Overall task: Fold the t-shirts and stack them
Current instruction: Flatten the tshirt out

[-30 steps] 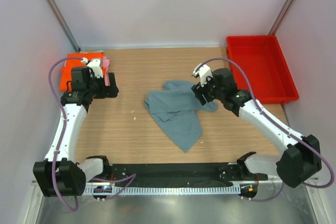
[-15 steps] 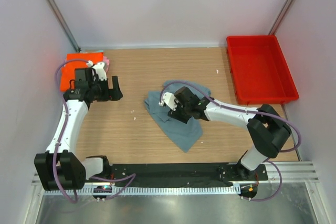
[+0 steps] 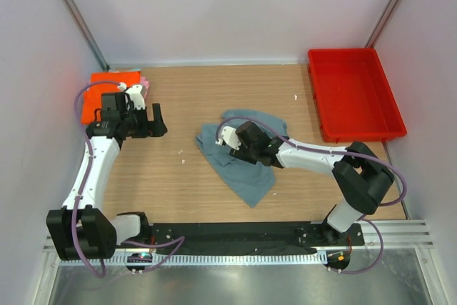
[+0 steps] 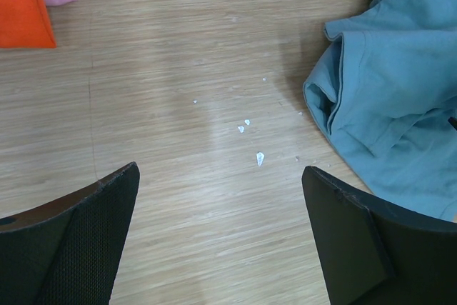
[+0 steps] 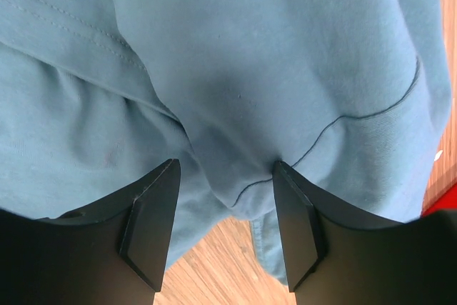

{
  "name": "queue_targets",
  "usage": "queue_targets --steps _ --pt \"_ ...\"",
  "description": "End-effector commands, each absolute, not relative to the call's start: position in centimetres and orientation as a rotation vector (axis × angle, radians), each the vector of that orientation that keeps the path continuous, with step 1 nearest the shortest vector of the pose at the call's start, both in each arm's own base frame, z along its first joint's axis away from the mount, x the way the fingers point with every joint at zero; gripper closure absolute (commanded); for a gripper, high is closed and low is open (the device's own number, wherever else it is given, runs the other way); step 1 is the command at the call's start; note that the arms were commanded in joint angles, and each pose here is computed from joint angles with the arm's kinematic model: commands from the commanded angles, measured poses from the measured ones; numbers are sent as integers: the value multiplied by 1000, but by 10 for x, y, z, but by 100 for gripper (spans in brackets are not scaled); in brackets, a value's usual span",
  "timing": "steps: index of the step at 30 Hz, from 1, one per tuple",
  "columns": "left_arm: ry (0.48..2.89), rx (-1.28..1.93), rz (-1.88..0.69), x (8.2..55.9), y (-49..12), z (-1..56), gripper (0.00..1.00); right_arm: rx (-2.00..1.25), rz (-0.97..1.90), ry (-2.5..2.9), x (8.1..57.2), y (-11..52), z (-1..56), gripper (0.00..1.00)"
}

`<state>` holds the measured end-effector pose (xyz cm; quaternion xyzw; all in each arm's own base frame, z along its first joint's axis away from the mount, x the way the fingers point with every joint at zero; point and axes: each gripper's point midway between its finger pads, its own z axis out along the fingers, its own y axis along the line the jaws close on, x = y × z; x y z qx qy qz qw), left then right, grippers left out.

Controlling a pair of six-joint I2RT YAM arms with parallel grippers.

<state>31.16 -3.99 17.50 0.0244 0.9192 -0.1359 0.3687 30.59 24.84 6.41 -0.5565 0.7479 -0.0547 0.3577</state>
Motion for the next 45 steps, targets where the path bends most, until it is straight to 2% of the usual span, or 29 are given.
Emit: queue_targets --steps 1,3,6,10,12,16,18,26,32,34,35,36,39,40,42,43,45 --pt "2332 77 -365 315 -41 182 4 -1394 -153 1892 313 251 78 40" --pt "2329 76 -361 315 -41 182 4 -1386 -148 1901 313 252 76 40" --pt "2326 75 -354 314 -40 183 4 -1370 -196 1896 320 250 75 46" --pt "2323 75 -348 313 -39 183 4 -1339 -239 1893 328 249 77 67" --pt "2323 74 -347 313 -39 183 4 -1323 -259 1897 332 248 78 73" --pt "2319 71 -340 312 -38 184 3 -1297 -277 1898 339 247 83 92" --pt "2317 74 -338 312 -38 184 3 -1269 -286 1895 346 245 91 99" --pt "2313 68 -339 312 -38 185 3 -992 -338 1810 424 208 191 99" --pt "2315 73 -350 310 -39 184 3 -739 -437 1835 497 139 218 99" --pt "2313 75 -356 310 -41 185 3 -655 -448 1896 518 120 209 98" --pt "2313 76 -358 310 -41 185 3 -624 -459 1922 523 116 205 94" --pt "2315 78 -366 310 -42 184 3 -625 -488 2013 524 113 174 82" --pt "2314 101 -406 307 -47 183 3 -550 -528 2048 522 105 166 60" --pt "2311 118 -435 306 -52 183 3 -520 -491 2011 516 105 183 57" --pt "2317 129 -456 304 -54 180 3 -571 -373 1992 496 121 174 52" --pt "2319 131 -464 305 -55 180 3 -572 -335 1950 486 125 192 51" --pt "2336 128 -470 306 -56 175 3 -655 -255 1963 466 138 176 51"
